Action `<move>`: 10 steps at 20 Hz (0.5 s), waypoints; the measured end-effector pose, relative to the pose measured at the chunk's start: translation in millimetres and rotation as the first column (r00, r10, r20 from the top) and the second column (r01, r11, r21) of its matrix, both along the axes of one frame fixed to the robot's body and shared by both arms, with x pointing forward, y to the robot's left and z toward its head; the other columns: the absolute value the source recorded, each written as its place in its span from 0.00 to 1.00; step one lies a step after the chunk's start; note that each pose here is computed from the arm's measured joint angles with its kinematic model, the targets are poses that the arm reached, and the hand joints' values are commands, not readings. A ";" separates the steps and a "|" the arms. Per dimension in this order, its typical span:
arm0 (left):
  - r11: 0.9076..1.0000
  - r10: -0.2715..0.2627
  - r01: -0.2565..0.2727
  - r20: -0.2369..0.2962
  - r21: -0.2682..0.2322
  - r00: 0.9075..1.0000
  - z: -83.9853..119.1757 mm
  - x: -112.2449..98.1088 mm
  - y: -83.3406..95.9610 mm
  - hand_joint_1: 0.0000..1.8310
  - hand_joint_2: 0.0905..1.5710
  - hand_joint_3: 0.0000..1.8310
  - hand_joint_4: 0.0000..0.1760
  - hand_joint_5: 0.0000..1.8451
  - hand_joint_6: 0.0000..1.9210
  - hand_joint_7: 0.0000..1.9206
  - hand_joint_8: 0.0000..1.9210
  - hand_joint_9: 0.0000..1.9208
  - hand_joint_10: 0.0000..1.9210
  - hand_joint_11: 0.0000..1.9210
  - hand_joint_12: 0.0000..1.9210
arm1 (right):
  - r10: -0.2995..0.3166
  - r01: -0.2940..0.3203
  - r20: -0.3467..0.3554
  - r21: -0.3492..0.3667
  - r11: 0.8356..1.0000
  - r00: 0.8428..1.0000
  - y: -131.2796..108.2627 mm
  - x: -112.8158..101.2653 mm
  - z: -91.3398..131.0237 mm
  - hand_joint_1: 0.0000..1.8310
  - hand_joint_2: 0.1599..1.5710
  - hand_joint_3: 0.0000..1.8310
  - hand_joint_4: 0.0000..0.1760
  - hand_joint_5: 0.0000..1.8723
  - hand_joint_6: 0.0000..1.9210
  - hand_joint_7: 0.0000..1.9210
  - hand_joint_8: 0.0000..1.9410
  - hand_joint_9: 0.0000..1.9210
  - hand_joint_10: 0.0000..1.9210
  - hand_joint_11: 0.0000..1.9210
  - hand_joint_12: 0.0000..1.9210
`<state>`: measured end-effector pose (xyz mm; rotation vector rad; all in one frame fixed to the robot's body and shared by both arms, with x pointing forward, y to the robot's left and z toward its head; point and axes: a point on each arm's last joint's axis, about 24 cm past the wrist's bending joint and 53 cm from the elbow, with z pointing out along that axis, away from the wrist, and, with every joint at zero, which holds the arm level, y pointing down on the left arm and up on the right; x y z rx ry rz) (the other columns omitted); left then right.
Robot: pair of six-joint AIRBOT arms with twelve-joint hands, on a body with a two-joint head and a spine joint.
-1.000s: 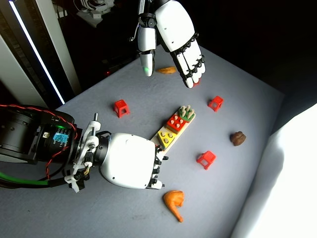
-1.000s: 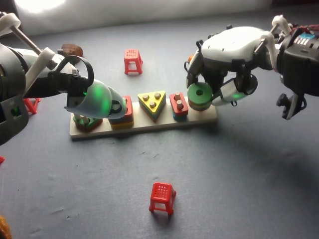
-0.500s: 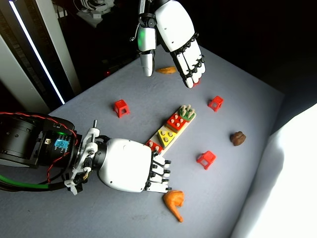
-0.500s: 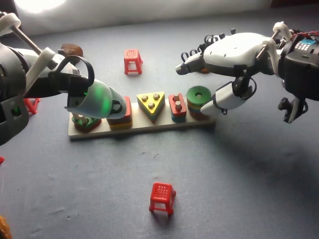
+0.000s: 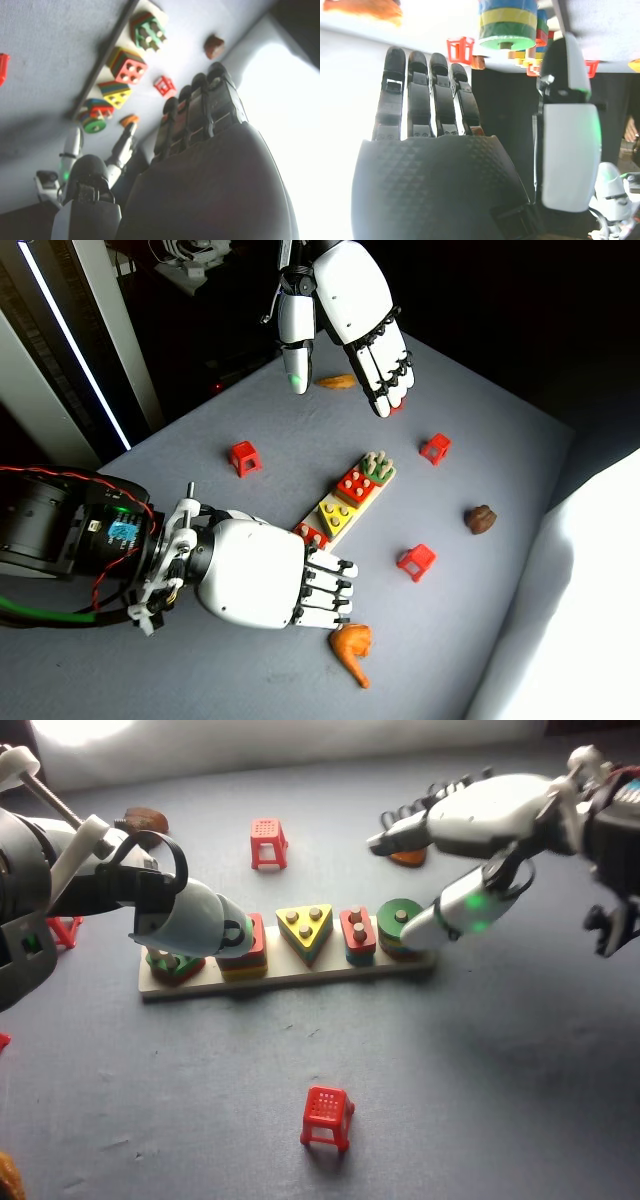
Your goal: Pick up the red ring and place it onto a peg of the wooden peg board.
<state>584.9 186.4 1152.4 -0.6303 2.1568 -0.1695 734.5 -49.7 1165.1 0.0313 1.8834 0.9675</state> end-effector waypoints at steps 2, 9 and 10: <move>1.000 0.000 0.000 0.000 0.000 1.000 0.0 0.0 -0.1 0.00 0.75 0.00 0.00 0.00 0.00 0.00 0.00 0.00 0.00 0.00 0.00 | -0.011 0.011 0.004 0.000 1.000 1.000 -16.5 -6.9 11.3 0.17 0.67 0.00 0.00 0.32 0.41 0.32 0.70 0.32 0.75 0.28 0.87; 1.000 -0.003 0.003 0.000 0.000 1.000 0.1 -0.5 -0.8 0.00 0.76 0.00 0.00 0.00 0.00 0.00 0.00 0.00 0.00 0.00 0.00 | -0.021 0.022 0.003 -0.051 0.998 1.000 -71.3 -64.7 33.0 0.17 0.93 0.01 0.00 0.71 1.00 0.77 1.00 0.85 1.00 0.93 1.00; 1.000 -0.003 0.003 -0.001 0.000 1.000 -0.6 -0.7 -0.9 0.00 0.76 0.00 0.00 0.00 0.00 0.00 0.00 0.00 0.00 0.00 0.00 | -0.024 0.024 -0.001 -0.057 0.998 1.000 -78.2 -74.7 36.1 0.21 0.98 0.01 0.00 0.73 1.00 0.79 1.00 0.85 1.00 0.93 1.00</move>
